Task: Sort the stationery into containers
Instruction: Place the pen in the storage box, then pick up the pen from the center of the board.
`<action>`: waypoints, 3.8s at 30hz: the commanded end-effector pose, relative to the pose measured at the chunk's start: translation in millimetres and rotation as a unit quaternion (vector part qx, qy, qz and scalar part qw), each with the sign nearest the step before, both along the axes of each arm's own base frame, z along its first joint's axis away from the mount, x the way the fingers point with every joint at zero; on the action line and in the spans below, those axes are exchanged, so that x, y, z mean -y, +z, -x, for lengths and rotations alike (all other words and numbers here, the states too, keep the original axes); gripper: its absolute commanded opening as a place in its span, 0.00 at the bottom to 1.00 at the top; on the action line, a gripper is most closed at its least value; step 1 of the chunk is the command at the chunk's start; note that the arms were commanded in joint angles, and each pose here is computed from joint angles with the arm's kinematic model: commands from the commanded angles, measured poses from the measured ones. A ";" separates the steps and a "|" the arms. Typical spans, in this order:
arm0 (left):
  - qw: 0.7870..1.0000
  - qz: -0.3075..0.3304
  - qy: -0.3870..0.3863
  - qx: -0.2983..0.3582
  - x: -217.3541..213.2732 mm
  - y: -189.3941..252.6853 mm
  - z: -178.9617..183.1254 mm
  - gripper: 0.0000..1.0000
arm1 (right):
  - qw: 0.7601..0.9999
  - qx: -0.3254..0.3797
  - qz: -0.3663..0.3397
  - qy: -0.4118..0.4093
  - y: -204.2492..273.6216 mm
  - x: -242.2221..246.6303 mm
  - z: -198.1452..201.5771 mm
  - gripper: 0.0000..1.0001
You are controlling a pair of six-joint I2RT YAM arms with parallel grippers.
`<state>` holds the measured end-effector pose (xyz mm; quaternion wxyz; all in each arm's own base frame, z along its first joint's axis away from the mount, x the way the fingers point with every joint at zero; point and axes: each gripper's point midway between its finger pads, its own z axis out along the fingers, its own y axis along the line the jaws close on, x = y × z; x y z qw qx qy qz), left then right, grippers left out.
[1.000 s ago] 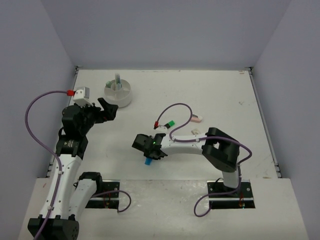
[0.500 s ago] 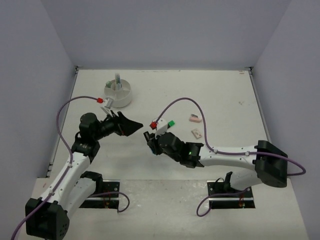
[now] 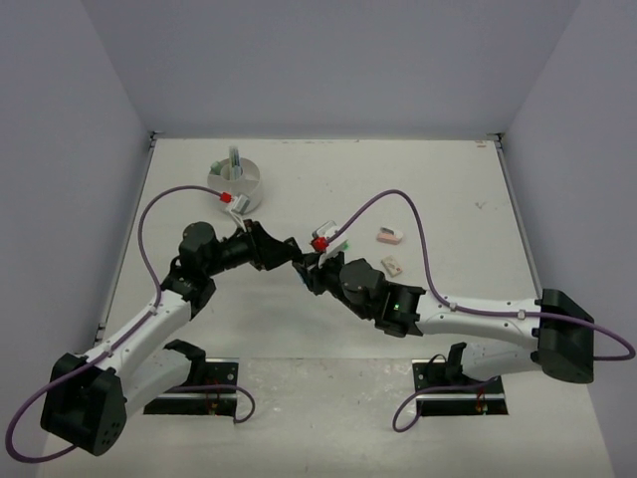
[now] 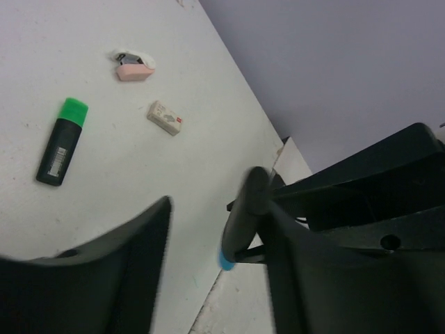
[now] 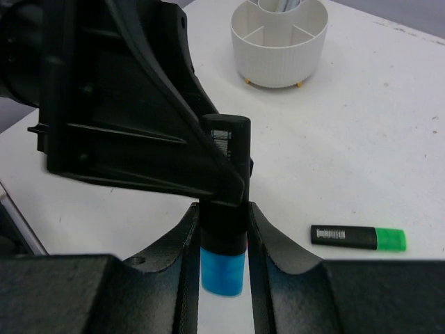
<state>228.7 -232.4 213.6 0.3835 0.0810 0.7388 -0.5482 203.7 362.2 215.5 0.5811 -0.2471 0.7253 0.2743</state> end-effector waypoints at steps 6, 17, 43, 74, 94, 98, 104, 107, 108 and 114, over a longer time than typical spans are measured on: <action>0.998 0.016 0.021 0.056 9.1 34.2 -13.7 0.00 | 0.999 0.022 -0.019 -0.016 17.2 2.9 -4.8 0.48; 0.775 -0.265 0.572 0.040 -198.7 54.6 -154.2 0.00 | 0.983 -0.038 -0.017 -0.181 -15.1 69.4 -44.2 0.99; 0.773 -0.227 0.591 -0.031 -242.3 -25.5 -265.0 0.21 | 0.986 -0.078 -0.064 -0.133 -18.1 82.2 -43.8 0.99; 0.894 -0.194 0.401 0.043 -169.1 31.3 -100.3 1.00 | 0.783 -0.442 0.055 -0.435 -181.9 52.0 -130.0 0.65; 0.946 -0.140 0.291 0.036 -123.3 23.1 -91.5 1.00 | 0.910 -0.307 0.122 -0.249 -166.4 40.1 -91.8 0.00; 0.977 -0.080 0.192 0.044 -79.1 24.3 -76.4 1.00 | 0.983 -0.080 0.138 -0.094 -94.6 -1.7 -45.1 0.00; 0.993 -0.047 0.102 0.036 -22.3 15.3 -52.1 0.97 | 0.996 0.046 0.053 -0.058 -22.4 -19.1 -15.3 0.00; 0.993 -0.048 0.101 0.038 -19.8 14.8 -48.7 0.90 | 0.996 0.056 0.025 -0.058 -8.5 -19.6 -9.9 0.00; 0.993 -0.049 0.099 0.039 -19.8 15.5 -46.8 0.87 | 0.996 0.058 0.017 -0.058 -4.7 -18.9 -9.0 0.00; 0.996 -0.017 0.062 0.062 -13.8 32.5 -28.1 0.76 | 0.996 0.065 0.013 -0.062 6.8 -21.6 -11.3 0.00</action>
